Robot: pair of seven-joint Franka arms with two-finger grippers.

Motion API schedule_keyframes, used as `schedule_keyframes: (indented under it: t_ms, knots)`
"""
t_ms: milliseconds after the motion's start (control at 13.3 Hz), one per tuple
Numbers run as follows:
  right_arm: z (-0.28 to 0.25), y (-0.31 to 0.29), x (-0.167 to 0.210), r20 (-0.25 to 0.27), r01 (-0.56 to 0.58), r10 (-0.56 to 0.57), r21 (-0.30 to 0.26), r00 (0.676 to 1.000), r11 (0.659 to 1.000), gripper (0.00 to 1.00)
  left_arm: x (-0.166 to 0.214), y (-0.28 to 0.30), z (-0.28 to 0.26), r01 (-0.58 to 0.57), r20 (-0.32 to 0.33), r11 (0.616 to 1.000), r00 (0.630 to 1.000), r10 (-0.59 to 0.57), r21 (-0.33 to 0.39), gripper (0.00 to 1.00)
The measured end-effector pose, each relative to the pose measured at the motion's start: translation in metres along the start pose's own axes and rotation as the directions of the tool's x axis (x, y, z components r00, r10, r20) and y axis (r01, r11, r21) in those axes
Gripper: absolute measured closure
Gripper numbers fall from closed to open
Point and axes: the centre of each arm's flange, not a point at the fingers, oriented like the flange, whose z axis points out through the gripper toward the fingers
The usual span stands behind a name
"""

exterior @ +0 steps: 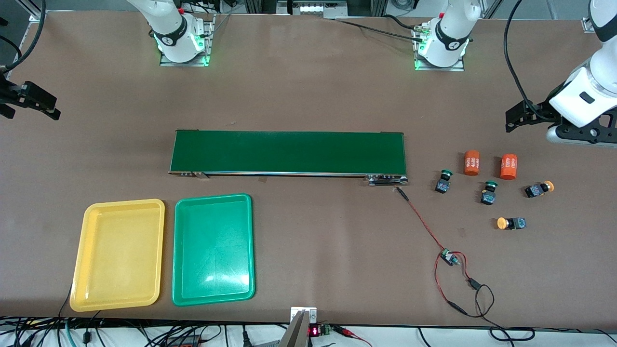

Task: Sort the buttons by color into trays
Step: 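Reach the left gripper down to a green-capped button beside the belt, then grasp the green-capped button with the left gripper and carry it to the belt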

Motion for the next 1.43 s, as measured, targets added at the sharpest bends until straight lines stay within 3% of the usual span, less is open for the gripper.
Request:
schedule_keyframes:
  t_ms: [677,1128,1428]
  knots:
    - [0.0,-0.014,0.001,0.0,0.022,-0.022,0.011,1.0,1.0,0.0,0.015,-0.001,0.01,-0.001,0.067,1.0,0.998,0.002,-0.007,0.0]
    - [0.004,-0.013,0.003,0.008,0.021,-0.021,0.011,1.0,1.0,0.0,0.04,0.002,0.093,-0.02,0.237,0.999,0.971,0.025,-0.025,0.0]
    - [0.01,-0.013,0.005,0.018,0.021,-0.021,0.011,1.0,1.0,0.0,0.067,0.018,0.177,-0.157,0.287,0.985,0.942,0.172,-0.075,0.0]
